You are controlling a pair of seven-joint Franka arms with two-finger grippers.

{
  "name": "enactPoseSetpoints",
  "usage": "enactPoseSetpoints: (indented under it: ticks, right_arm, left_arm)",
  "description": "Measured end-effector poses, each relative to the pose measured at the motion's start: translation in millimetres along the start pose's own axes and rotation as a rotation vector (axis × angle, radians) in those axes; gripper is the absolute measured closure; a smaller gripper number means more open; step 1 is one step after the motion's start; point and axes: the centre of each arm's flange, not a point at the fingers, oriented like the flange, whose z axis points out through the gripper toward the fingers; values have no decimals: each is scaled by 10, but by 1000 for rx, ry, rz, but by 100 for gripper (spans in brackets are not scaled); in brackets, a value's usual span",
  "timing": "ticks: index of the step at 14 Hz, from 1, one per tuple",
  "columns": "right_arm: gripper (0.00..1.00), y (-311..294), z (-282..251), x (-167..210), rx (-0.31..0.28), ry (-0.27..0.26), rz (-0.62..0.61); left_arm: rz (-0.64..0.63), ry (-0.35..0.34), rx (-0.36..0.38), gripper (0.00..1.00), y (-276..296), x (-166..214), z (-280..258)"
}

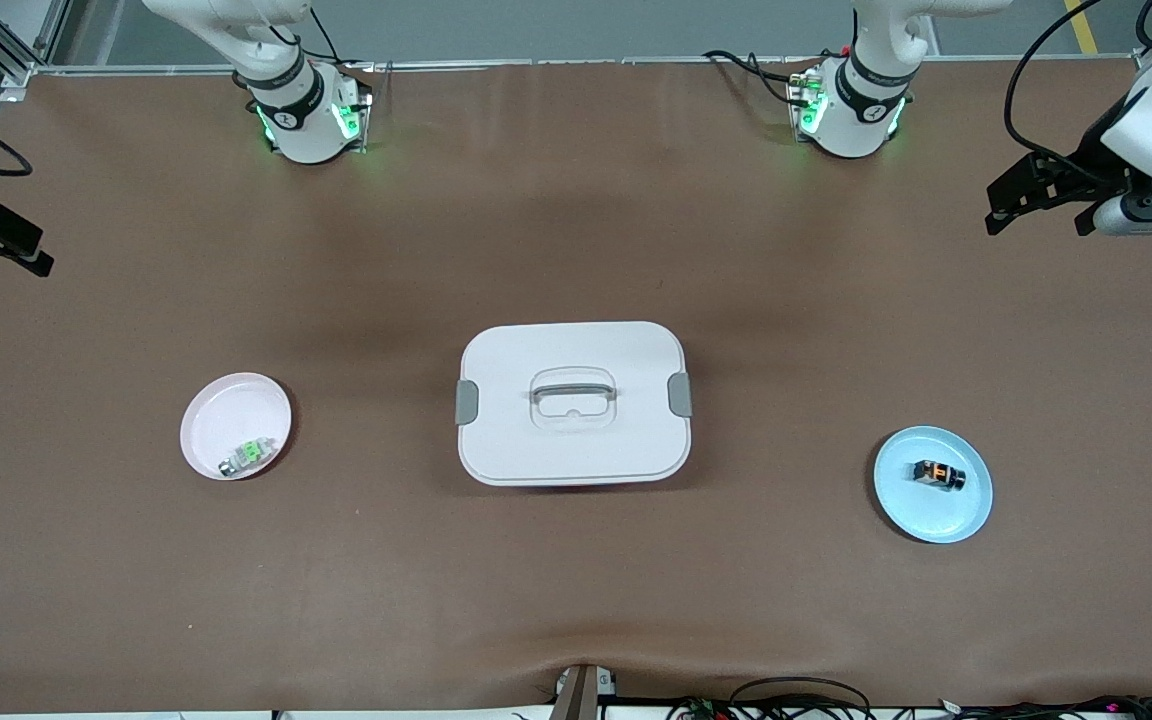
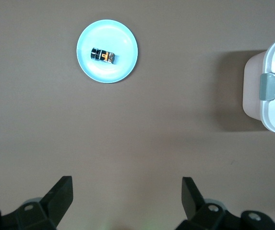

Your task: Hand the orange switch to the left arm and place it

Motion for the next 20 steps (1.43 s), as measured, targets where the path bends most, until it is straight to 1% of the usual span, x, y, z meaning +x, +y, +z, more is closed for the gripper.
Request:
enactPoseSetpoints:
  ticks: [15,20]
  right_arm:
    - [0,42,2,-1,4,-1,9]
    - [0,42,-23,0,19,4,11]
  left_arm:
    - [-1,-1,0,0,-1,27,10]
    - [-2,-1,0,0,-7,28,10]
